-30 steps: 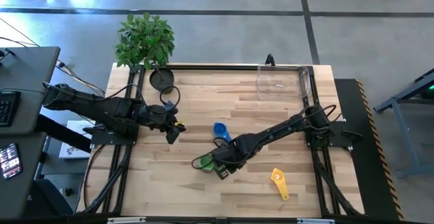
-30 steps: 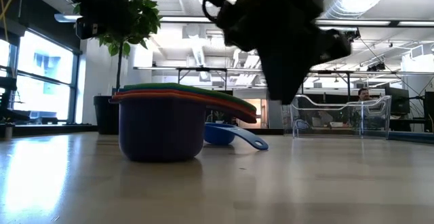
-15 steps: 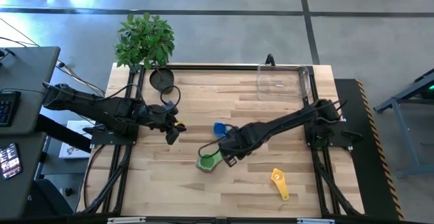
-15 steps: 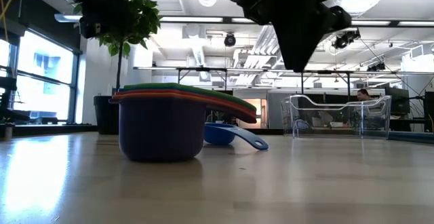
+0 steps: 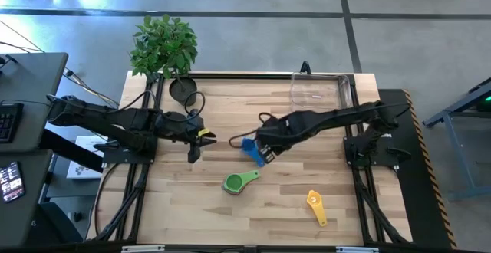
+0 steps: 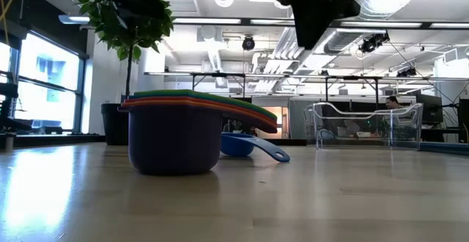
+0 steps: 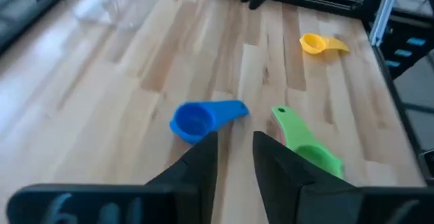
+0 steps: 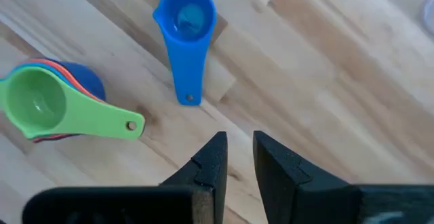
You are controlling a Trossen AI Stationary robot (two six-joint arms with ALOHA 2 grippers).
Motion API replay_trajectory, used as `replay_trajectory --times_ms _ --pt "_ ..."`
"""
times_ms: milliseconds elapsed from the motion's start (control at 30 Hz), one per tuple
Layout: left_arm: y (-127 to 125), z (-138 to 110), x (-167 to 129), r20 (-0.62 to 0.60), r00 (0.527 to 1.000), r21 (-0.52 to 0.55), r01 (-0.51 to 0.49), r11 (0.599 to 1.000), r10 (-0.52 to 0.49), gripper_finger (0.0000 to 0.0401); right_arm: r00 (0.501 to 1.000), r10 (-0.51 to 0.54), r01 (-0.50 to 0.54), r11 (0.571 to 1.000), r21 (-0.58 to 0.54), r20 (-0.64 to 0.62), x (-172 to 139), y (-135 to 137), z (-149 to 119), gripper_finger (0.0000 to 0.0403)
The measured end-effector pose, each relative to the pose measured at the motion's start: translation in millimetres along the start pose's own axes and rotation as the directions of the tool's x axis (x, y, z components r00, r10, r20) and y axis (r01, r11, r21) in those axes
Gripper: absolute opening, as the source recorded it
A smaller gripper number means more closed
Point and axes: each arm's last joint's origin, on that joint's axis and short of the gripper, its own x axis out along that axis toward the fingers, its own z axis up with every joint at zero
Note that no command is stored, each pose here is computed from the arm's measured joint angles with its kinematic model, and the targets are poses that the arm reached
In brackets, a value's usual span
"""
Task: Nest measuring cups in basket
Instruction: Stack the blue measuring cup on top of the green measuring cup
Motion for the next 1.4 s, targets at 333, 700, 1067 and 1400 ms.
replay_trajectory --times_ms 333,700,1067,1400 --pt "12 28 -1 0.253 0.968 0.203 -0.053 0.978 0.000 0.0143 0.994 0.037 -0.041 0.998 0.043 0.102 -31 -23 8 0.0064" --pt "23 58 16 0.302 0.953 0.342 -0.082 0.936 -0.027 0.0141 0.996 -0.015 0.012 1.000 0.028 0.092 -32 -36 16 0.0064" --pt "24 55 67 0.079 0.997 0.460 -0.044 0.887 0.009 0.0141 0.979 -0.134 0.122 0.989 0.088 0.151 -35 -64 35 0.0064" --pt "26 29 115 -0.102 0.994 0.476 0.084 0.876 -0.040 0.0141 0.973 -0.155 0.137 0.984 0.114 0.171 -38 -80 49 0.0064"
